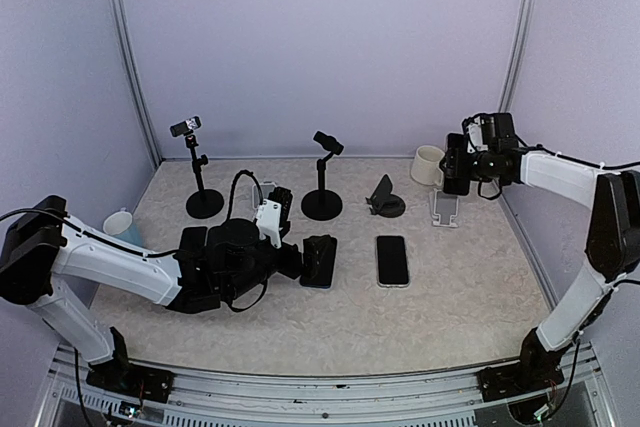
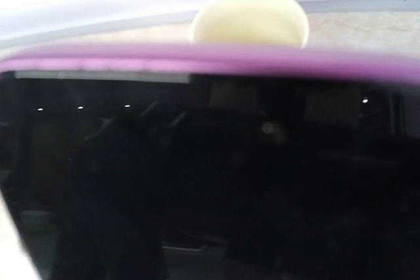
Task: Remove the phone from the phone stand
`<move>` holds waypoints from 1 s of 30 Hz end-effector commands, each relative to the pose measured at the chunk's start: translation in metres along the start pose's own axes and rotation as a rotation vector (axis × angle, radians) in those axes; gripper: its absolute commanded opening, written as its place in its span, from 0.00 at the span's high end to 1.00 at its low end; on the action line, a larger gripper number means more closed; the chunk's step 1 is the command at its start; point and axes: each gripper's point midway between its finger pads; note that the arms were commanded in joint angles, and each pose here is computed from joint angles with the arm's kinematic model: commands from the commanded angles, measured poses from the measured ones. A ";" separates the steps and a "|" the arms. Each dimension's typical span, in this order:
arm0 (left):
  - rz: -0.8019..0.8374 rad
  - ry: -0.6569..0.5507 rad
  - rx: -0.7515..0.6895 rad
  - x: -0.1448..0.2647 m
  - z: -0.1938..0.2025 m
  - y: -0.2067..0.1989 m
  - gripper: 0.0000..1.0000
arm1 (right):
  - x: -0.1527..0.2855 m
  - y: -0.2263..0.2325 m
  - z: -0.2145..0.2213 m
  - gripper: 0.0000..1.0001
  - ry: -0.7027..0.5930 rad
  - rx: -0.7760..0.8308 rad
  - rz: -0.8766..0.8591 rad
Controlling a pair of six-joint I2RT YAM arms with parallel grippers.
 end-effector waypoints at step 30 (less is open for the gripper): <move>0.027 -0.020 0.012 -0.003 -0.002 -0.010 0.01 | 0.048 0.038 0.177 0.39 0.320 -0.041 -0.105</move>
Point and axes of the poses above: each gripper's point midway between its finger pads, its own x axis back along the fingers, its own y axis along the line the jaws close on, z = x × y, and after that the axes turned 6 degrees about x, right-handed
